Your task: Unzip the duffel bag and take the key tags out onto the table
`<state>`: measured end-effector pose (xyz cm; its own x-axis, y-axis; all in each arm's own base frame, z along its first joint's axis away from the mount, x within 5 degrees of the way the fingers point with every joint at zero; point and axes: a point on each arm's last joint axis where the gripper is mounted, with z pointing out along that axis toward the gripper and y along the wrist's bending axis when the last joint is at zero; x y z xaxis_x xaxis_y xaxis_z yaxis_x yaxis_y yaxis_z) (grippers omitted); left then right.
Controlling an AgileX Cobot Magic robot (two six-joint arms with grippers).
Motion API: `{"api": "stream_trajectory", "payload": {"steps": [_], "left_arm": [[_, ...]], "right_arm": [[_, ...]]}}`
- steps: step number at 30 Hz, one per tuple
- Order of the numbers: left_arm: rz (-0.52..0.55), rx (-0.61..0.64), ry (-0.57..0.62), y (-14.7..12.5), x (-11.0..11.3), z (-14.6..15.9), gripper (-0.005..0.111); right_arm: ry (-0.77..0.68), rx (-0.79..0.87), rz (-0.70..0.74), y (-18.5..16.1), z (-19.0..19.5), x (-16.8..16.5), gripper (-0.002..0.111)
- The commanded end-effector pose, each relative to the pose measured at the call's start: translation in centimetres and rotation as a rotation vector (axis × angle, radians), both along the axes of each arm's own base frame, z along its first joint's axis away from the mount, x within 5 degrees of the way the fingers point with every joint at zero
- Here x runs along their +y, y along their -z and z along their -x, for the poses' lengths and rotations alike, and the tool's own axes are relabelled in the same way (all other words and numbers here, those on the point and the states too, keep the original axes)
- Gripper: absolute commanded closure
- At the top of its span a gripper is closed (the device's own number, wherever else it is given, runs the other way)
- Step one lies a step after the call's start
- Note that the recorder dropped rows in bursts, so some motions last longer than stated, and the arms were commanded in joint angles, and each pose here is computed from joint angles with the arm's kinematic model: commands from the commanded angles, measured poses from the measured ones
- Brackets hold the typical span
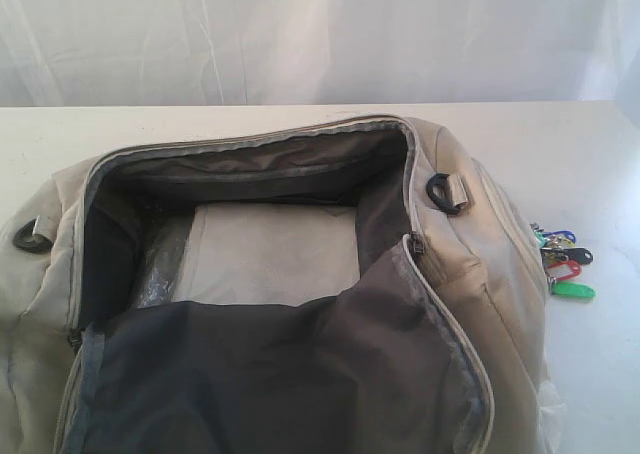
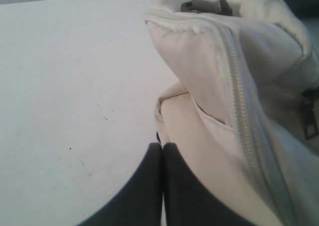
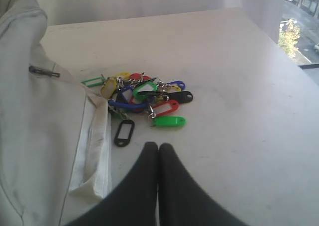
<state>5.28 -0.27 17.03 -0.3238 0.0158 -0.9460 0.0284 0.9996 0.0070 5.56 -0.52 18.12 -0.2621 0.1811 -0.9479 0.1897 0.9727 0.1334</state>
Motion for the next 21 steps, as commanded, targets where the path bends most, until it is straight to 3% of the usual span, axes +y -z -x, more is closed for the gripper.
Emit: {"api": "stream_trajectory", "payload": {"steps": [1,11,21], "left_arm": [[0.005,-0.001,-0.005,0.12,0.02,0.01,0.107],[0.005,-0.001,-0.005,0.12,0.02,0.01,0.107],[0.005,-0.001,-0.007,0.12,0.03,0.01,0.107]], "right_arm": [[-0.015,-0.007,-0.002,0.07,0.01,0.09,0.108],[-0.014,-0.021,0.001,-0.01,0.09,0.11,0.108],[-0.005,-0.019,0.112,-0.10,0.25,-0.22,0.108]]}}
